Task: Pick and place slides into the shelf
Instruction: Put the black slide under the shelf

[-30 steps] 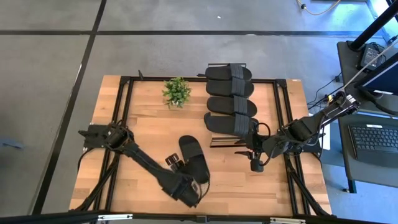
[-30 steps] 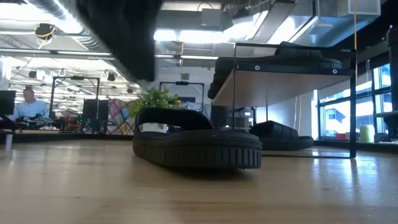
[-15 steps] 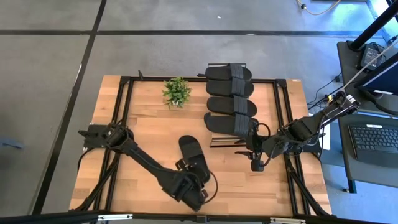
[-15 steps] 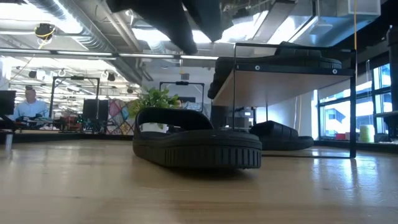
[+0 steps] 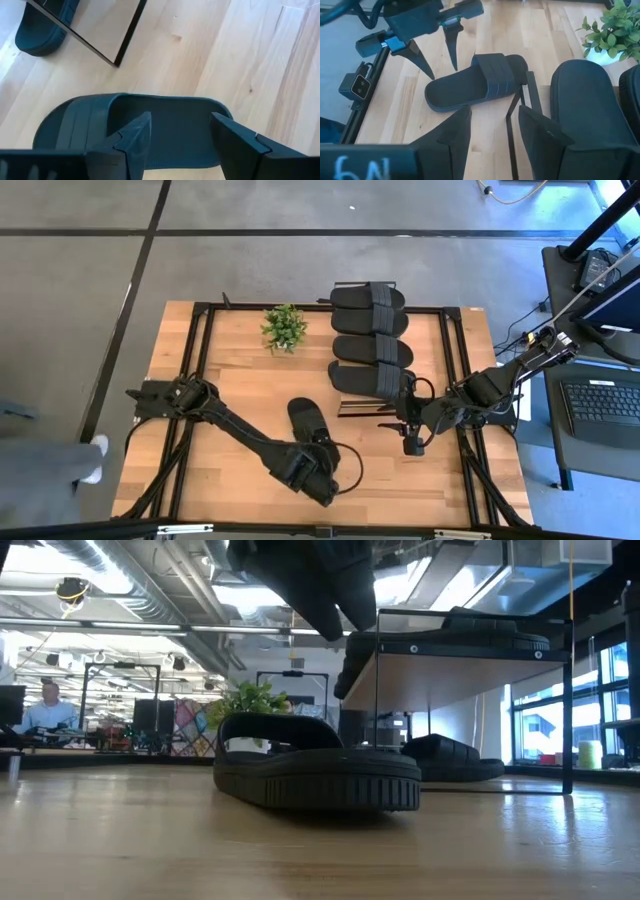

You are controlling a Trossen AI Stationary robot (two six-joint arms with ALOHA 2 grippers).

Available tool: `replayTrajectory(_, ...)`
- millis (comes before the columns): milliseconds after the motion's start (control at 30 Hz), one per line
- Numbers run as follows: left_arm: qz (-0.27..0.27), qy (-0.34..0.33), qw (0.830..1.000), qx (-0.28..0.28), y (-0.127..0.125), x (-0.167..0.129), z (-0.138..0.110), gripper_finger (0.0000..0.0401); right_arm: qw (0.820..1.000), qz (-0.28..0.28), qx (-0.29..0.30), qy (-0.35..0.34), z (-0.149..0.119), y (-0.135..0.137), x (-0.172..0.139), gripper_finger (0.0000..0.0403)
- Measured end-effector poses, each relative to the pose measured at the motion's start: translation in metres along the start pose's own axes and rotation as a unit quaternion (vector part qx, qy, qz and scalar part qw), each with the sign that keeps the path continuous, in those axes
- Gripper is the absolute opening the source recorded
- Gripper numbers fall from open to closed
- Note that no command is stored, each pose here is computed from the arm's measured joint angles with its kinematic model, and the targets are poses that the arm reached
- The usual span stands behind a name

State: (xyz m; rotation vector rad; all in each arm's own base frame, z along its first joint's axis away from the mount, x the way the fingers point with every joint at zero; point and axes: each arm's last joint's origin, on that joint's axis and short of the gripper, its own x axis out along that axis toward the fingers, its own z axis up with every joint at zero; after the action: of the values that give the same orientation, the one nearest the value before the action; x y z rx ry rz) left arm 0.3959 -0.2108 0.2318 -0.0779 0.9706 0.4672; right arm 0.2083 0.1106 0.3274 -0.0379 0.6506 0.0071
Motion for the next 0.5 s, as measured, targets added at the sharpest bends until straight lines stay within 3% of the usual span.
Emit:
replayTrajectory(367,-0.004,0.004,1.000,-0.011,0.003,0.004,0.004,0.0192,1.000,-0.001,-0.002,0.003,-0.001,0.000,0.000,0.0167)
replayTrajectory(500,0.009,0.019,0.998,-0.054,0.012,0.010,0.009,0.0192,1.000,-0.001,-0.002,0.003,-0.001,0.000,0.000,0.0167)
